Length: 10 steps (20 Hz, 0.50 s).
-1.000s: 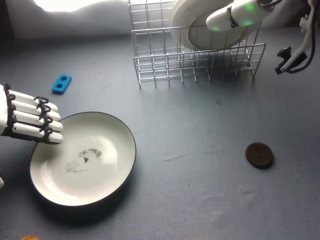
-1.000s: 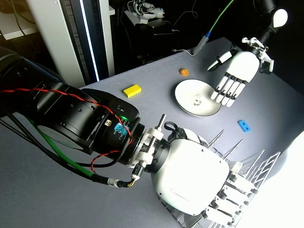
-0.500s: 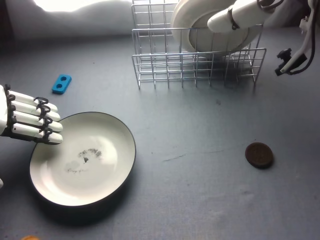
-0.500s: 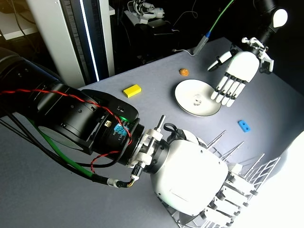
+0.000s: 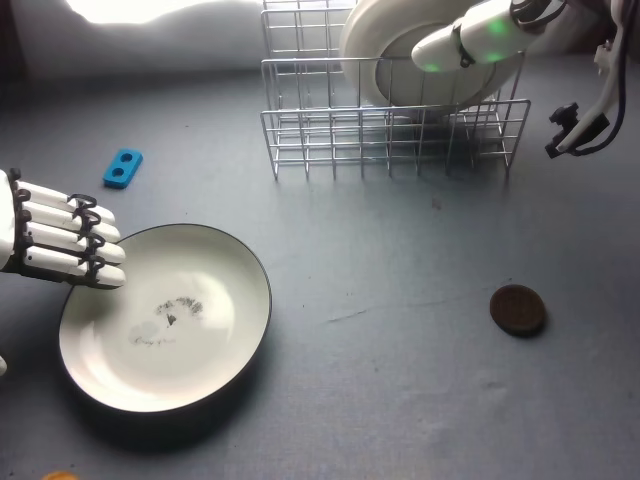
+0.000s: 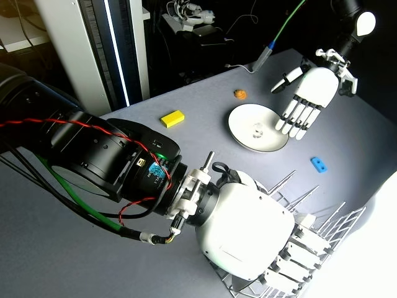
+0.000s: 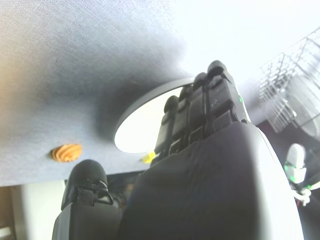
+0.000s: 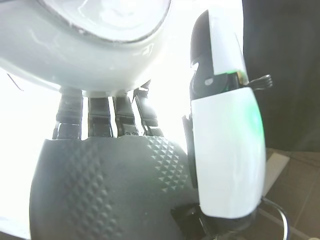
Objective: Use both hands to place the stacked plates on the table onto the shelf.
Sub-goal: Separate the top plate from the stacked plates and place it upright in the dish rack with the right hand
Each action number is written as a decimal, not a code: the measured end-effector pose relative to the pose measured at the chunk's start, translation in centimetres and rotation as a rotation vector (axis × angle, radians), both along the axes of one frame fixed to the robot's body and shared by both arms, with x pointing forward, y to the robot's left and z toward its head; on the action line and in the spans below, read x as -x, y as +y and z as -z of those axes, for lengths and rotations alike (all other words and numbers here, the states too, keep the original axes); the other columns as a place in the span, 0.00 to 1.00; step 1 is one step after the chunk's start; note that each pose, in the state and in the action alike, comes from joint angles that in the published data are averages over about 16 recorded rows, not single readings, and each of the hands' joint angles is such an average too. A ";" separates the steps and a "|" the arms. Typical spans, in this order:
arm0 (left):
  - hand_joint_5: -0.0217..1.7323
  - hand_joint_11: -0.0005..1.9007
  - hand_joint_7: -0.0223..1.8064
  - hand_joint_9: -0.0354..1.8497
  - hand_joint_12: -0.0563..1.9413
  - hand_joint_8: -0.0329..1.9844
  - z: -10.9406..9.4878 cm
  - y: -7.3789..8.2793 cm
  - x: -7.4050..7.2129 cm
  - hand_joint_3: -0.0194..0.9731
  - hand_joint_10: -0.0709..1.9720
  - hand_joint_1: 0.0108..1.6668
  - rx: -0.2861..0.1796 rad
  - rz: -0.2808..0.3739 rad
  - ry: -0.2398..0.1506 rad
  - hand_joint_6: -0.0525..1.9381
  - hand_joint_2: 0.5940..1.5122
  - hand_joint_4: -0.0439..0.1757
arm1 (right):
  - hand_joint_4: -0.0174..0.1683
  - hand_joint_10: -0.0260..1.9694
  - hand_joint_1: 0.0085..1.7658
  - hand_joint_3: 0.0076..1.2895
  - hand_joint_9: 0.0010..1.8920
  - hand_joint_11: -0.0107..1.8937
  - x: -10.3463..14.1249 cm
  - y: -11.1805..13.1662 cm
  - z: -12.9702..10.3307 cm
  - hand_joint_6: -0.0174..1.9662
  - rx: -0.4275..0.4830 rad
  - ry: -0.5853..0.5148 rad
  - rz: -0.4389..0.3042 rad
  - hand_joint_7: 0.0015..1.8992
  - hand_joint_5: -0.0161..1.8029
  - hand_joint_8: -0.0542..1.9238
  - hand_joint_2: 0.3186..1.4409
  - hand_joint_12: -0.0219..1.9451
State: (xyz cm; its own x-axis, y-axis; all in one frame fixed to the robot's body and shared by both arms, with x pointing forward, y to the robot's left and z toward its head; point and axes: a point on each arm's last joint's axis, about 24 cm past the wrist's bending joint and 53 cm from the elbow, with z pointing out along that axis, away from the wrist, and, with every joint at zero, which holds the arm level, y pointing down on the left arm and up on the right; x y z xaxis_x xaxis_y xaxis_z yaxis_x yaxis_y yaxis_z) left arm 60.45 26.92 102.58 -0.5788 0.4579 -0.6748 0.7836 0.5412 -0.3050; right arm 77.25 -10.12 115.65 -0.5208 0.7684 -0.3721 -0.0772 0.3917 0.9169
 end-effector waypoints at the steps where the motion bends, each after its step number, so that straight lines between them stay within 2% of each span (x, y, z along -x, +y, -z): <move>1: 0.02 0.01 0.02 0.02 0.03 0.01 0.0 0.0 0.0 0.04 0.04 0.00 0.000 0.000 0.000 0.03 0.59 0.22 | 0.07 0.61 0.63 0.01 0.05 0.02 0.0 0.0 0.0 0.37 -0.001 -0.001 -0.001 0.06 0.10 0.54 0.60 0.72; 10: 0.02 0.01 0.02 0.02 0.03 0.01 0.0 0.0 0.0 0.04 0.04 0.00 0.000 0.000 0.001 0.03 0.58 0.22 | 0.08 0.48 0.64 0.00 0.07 0.02 0.1 0.1 -0.4 0.07 -0.012 -0.020 -0.003 0.10 0.17 0.33 0.58 0.64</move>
